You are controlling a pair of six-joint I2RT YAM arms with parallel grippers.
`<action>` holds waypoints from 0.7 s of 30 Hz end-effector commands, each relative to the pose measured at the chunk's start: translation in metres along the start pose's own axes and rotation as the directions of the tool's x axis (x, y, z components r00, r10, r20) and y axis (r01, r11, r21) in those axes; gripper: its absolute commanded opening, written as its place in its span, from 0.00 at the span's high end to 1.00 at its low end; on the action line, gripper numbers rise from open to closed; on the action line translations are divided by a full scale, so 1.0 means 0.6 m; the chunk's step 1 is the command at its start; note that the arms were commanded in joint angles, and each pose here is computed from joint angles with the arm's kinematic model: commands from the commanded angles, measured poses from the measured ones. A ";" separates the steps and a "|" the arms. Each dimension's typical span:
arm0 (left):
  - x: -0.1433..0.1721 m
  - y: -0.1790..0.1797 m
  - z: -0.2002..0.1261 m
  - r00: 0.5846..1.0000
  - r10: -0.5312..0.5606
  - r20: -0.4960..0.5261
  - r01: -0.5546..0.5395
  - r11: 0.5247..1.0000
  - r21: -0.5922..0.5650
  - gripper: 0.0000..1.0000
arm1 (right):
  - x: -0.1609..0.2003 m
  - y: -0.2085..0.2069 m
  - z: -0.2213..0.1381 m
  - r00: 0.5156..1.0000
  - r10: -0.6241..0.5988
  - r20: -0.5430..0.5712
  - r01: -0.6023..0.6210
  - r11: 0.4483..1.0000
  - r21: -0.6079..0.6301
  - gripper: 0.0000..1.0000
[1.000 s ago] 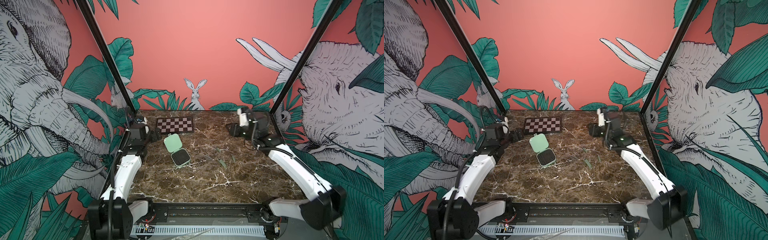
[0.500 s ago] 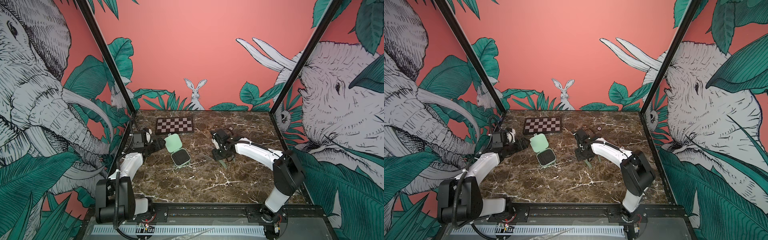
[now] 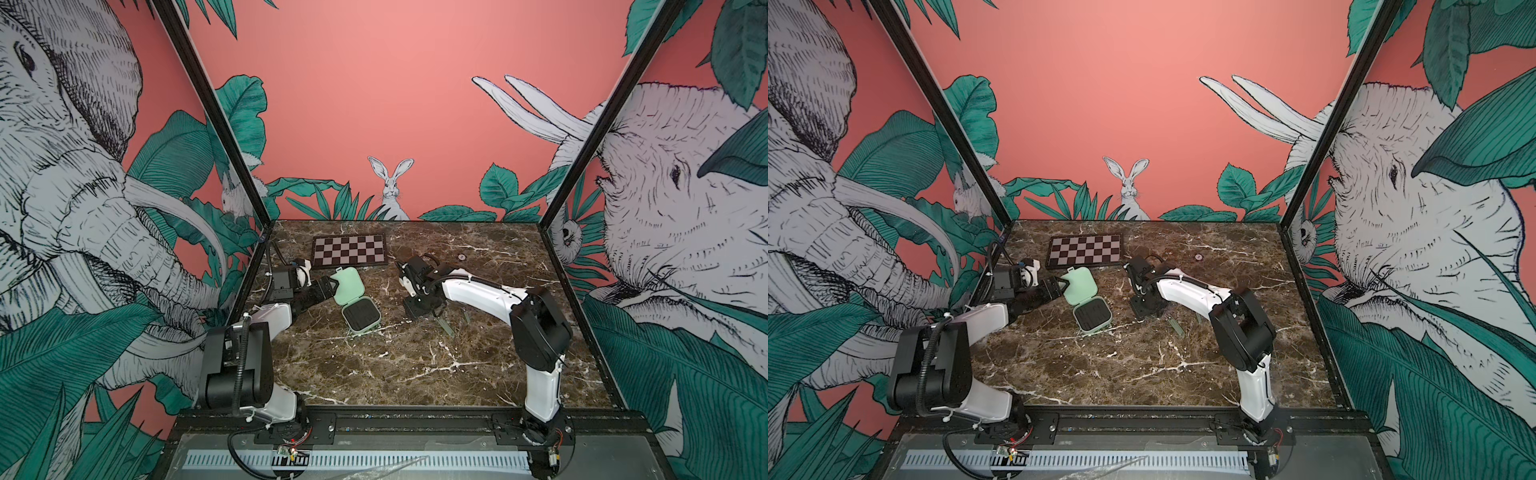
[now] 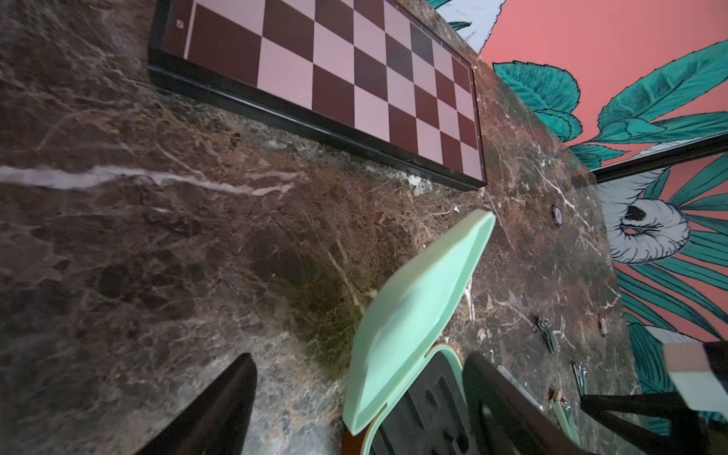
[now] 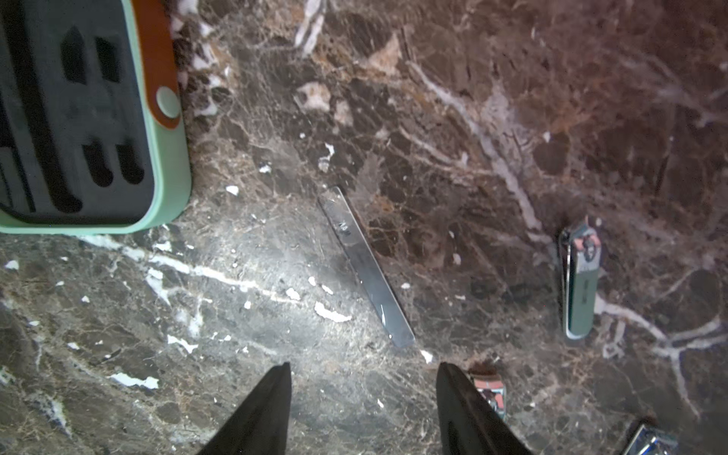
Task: Organize nail clipper sets
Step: Pick up the nail clipper from the center of the board.
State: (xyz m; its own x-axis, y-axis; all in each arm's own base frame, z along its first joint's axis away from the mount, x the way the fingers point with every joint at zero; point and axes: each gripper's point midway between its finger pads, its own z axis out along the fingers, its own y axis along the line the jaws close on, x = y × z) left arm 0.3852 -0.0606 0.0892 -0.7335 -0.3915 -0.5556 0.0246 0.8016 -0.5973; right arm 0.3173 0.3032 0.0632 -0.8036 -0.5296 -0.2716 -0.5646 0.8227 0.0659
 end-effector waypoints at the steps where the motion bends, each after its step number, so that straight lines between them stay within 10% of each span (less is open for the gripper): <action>1: -0.027 -0.028 -0.004 0.998 0.014 0.066 -0.019 0.997 0.081 0.18 | 0.001 -0.001 0.014 0.998 -0.038 -0.044 0.039 0.999 0.012 0.43; 21: 0.047 -0.088 -0.009 1.000 0.019 0.008 -0.020 0.980 0.196 0.56 | 0.022 -0.014 0.071 0.990 -0.036 -0.133 0.035 0.999 -0.010 0.52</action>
State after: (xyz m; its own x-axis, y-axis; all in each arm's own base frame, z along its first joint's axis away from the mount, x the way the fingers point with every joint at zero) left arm 0.3640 -0.1041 0.0896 -0.7521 -0.3748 -0.5421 0.1313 0.7208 -0.6806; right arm 0.3283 0.3068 0.0233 -0.7980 -0.5738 -0.1842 -0.5929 0.8023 0.0694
